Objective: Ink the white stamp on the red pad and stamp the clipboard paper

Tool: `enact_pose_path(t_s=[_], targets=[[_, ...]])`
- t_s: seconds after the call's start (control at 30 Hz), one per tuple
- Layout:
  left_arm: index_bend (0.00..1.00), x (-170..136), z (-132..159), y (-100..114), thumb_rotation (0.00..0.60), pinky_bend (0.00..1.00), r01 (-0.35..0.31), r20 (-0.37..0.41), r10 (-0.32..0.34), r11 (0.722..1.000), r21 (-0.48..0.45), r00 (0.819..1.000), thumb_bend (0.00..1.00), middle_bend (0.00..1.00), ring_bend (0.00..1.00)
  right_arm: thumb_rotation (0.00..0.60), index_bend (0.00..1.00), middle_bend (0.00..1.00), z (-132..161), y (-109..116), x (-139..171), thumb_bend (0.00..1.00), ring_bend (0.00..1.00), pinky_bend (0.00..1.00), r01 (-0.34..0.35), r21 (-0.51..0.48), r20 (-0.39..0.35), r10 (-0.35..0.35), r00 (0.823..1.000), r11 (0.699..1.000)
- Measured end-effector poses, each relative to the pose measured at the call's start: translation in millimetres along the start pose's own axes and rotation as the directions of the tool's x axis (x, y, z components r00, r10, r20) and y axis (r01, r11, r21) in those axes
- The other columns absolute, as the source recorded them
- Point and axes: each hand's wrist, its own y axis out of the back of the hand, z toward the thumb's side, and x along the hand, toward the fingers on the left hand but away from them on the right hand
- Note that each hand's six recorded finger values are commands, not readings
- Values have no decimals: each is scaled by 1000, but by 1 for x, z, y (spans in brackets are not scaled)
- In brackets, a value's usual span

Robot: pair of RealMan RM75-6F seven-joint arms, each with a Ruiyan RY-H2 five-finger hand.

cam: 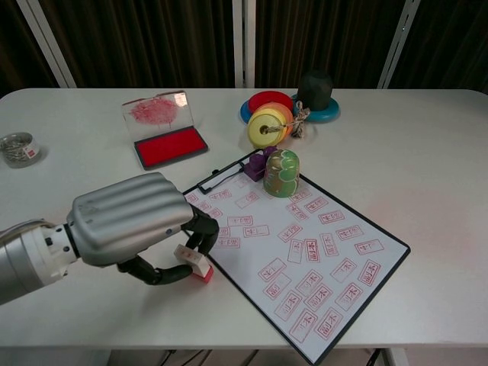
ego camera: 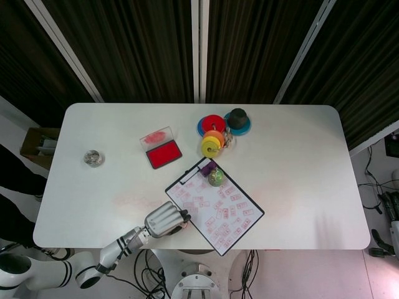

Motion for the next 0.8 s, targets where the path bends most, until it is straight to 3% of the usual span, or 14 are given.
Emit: enact_pose_path(t_s=[0.23,0.47,0.6,0.8], targets=[[609,-2,-11,20,600,1000,-65,-42,61,993,-101,997,417,598,1000,600,0,0,0,1,0,250,0,0,1,0,0,-1,1000,1000],[610,-7,-56,60,600,1000,-162,-155,141,978,-131,978,418,600,1000,600,0,0,4,1,-1,252,0,0,1,1,-10,-1,1000,1000],[610,1,-82,70,600,1000,-171,-227,140,977,-124,964,418,600,1000,600,0,0,7,1,-1,252,0,0,3,2,-16,-3,1000,1000],[610,20,-120,73,600,1000,-135,-328,89,983,-122,940,419,600,1000,600,0,0,6,4,0,252,0,0,6,7,-13,-6,1000,1000]])
